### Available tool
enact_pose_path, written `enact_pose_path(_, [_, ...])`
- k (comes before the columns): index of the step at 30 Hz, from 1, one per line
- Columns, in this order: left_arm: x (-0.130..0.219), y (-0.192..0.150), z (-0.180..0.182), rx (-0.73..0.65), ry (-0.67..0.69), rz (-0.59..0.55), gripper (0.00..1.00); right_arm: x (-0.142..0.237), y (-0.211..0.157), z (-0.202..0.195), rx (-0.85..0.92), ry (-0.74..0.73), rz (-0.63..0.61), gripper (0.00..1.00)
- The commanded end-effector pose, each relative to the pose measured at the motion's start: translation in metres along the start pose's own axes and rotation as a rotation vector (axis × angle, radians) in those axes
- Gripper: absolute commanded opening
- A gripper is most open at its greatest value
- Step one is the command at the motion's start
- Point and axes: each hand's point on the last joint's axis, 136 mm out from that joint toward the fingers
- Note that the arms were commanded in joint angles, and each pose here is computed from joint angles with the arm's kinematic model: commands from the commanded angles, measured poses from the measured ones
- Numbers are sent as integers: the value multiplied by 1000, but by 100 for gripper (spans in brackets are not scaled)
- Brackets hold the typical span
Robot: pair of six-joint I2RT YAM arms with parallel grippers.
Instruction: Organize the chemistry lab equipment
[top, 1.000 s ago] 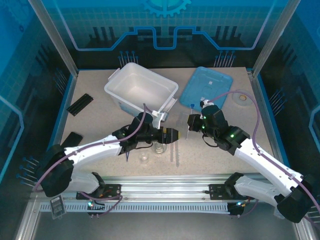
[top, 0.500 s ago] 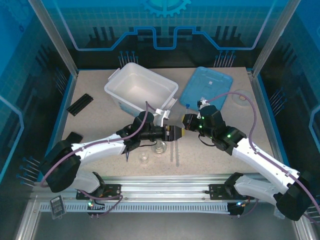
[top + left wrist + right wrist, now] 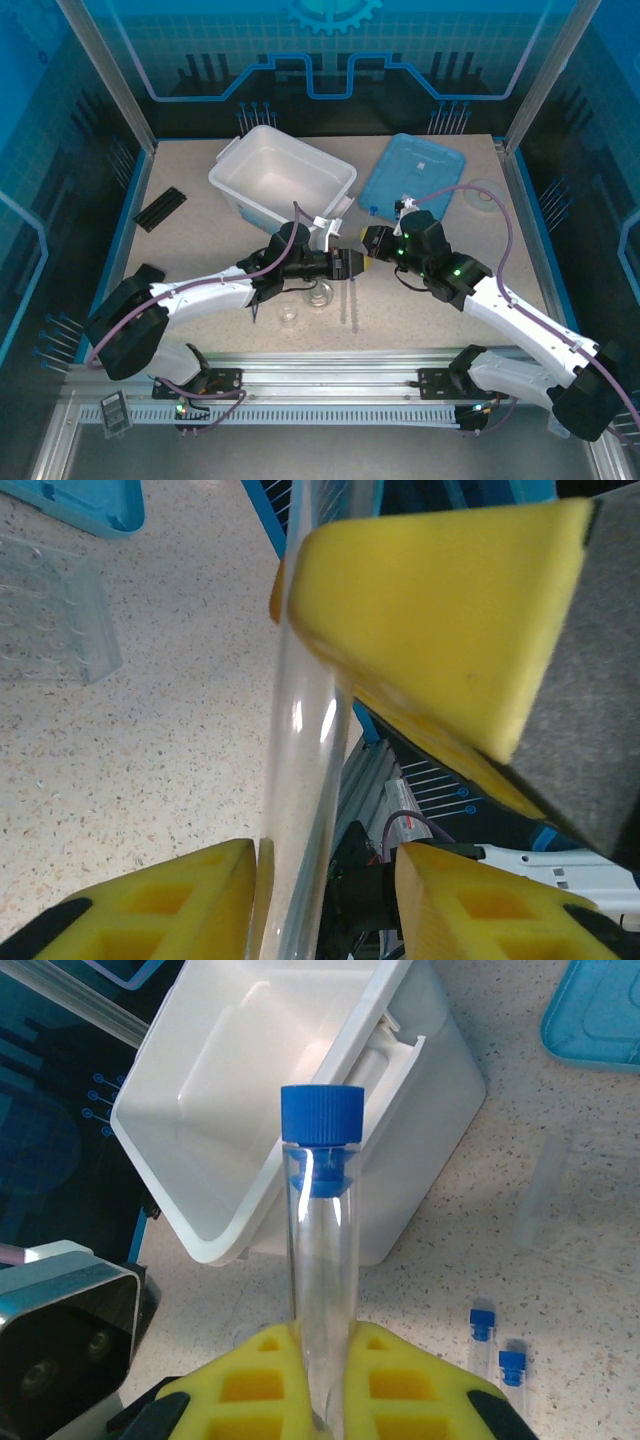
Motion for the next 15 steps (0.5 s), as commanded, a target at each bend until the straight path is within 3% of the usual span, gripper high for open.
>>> enact_pose_path(1, [-3, 11, -14, -24, -48, -19, 39, 0, -1, 1, -16, 17, -17, 3])
enact_pose_path(9, [-4, 6, -11, -13, -42, -9, 34, 1, 0, 2, -21, 23, -21, 3])
enact_pose_path(15, [-4, 7, -9, -11, -32, -8, 20, 2, 1, 1, -18, 18, -26, 3])
Point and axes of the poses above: each hand's point on the last joint's axis, 136 mm out from that joint toward the fingers, its own x axis back along the fingers, its own z axis along the line the jaws close on, y = z × x, and after that the axes turned 15 degrees about -x, right-handed
